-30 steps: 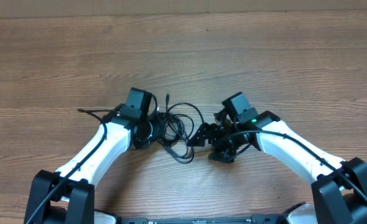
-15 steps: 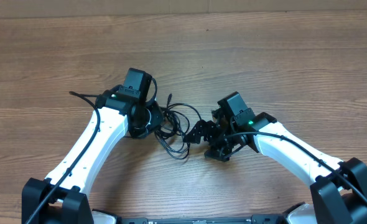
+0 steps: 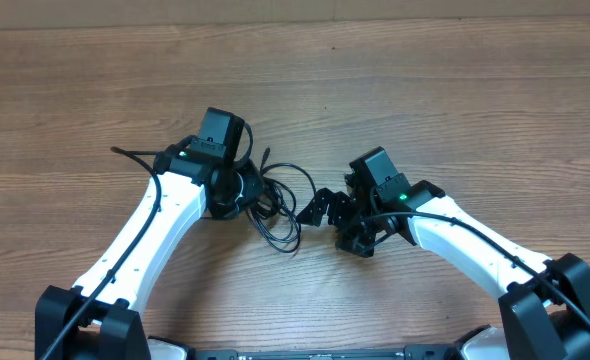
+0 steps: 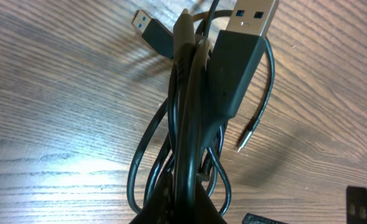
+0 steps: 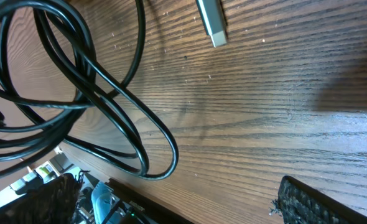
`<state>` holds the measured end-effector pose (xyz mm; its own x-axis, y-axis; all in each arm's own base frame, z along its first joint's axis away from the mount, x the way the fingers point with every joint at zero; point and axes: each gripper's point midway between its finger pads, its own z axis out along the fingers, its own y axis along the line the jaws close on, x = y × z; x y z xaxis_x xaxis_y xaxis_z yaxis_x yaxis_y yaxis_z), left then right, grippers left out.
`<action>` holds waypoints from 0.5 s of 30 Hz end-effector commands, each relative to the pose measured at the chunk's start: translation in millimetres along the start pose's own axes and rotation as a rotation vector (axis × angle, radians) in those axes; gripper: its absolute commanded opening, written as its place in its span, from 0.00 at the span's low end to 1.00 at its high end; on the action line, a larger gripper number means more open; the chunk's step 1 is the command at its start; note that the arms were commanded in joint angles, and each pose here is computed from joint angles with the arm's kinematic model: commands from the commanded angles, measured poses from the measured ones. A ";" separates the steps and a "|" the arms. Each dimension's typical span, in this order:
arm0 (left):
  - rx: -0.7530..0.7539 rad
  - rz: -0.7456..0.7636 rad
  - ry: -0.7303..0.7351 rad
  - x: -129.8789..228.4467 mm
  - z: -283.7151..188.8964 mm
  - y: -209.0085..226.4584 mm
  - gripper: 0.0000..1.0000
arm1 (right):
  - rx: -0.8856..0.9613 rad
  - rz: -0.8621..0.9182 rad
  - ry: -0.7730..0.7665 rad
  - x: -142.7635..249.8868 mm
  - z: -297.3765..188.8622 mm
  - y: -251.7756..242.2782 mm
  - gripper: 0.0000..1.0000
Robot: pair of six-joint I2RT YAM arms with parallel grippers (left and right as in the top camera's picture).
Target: Untangle cables
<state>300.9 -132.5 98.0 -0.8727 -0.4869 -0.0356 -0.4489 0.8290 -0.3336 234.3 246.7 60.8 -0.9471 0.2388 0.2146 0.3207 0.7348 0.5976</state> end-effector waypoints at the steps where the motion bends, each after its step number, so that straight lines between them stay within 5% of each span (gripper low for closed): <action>1: 0.050 0.004 -0.023 -3.3 -10.6 -13.9 0.04 | 0.010 -0.001 -0.005 -0.2 2.3 -2.8 1.00; 6: 0.039 -0.064 -0.013 -1.3 -10.4 -11.3 0.04 | 0.007 0.000 -0.002 0.4 2.3 -2.4 1.00; 15: -0.010 -0.637 0.033 10.2 -10.3 -1.2 0.15 | -0.054 0.084 0.096 17.0 1.4 8.9 1.00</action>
<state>286.8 -129.7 94.8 -0.6565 -0.7454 0.1159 -0.7423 0.6110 -0.2750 231.3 250.1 63.7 -0.9434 0.2293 0.2398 0.3301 0.7209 0.6094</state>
